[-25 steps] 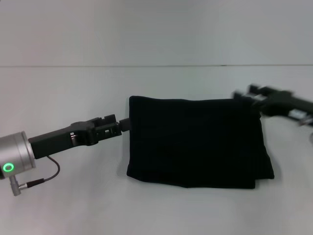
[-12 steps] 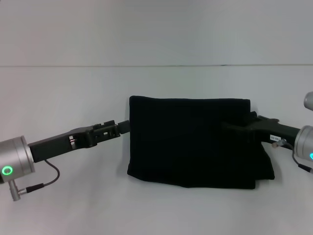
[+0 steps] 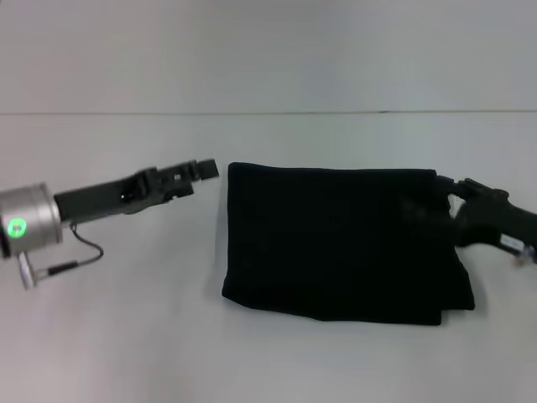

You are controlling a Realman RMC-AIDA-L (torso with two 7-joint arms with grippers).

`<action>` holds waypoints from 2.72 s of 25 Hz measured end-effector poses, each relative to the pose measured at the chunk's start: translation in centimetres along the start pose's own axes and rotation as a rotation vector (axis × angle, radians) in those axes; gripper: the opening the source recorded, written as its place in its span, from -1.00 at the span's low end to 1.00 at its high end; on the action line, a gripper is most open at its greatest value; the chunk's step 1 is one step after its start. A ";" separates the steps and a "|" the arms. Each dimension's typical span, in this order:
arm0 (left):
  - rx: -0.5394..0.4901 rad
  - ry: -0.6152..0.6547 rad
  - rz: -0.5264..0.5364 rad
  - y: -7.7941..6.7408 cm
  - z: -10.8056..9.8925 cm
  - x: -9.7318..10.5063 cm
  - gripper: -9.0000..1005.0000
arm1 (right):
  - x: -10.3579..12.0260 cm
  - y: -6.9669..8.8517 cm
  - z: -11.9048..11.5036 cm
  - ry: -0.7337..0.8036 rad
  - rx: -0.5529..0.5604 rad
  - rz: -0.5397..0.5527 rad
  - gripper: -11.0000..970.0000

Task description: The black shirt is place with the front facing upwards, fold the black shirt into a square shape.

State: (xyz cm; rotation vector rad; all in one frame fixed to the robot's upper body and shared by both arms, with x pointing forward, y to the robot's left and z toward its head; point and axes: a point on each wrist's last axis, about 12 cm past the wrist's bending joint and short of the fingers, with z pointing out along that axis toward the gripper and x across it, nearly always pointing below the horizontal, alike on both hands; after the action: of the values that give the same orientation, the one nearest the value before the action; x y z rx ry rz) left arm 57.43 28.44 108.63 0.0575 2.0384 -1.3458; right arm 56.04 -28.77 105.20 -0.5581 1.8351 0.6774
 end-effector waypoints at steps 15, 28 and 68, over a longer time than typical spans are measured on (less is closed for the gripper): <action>-0.341 0.161 -0.099 0.7 6.7 -1.6 0.83 | 6.0 3.9 -4.3 -0.013 -0.110 -0.243 0.85; -0.344 0.189 -0.080 0.2 8.7 0.1 0.81 | 6.3 4.1 -4.4 -0.013 -0.114 -0.234 0.85; -0.385 -0.007 -0.139 3.4 2.3 -1.0 -0.93 | 5.2 2.8 -4.5 -0.073 -0.025 -0.221 0.85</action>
State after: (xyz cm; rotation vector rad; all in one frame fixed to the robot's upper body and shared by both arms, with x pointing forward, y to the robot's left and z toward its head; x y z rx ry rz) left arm 60.74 28.39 106.01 -0.2630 2.2940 -1.0073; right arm 49.39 -30.14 102.15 -0.7308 1.6693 0.5645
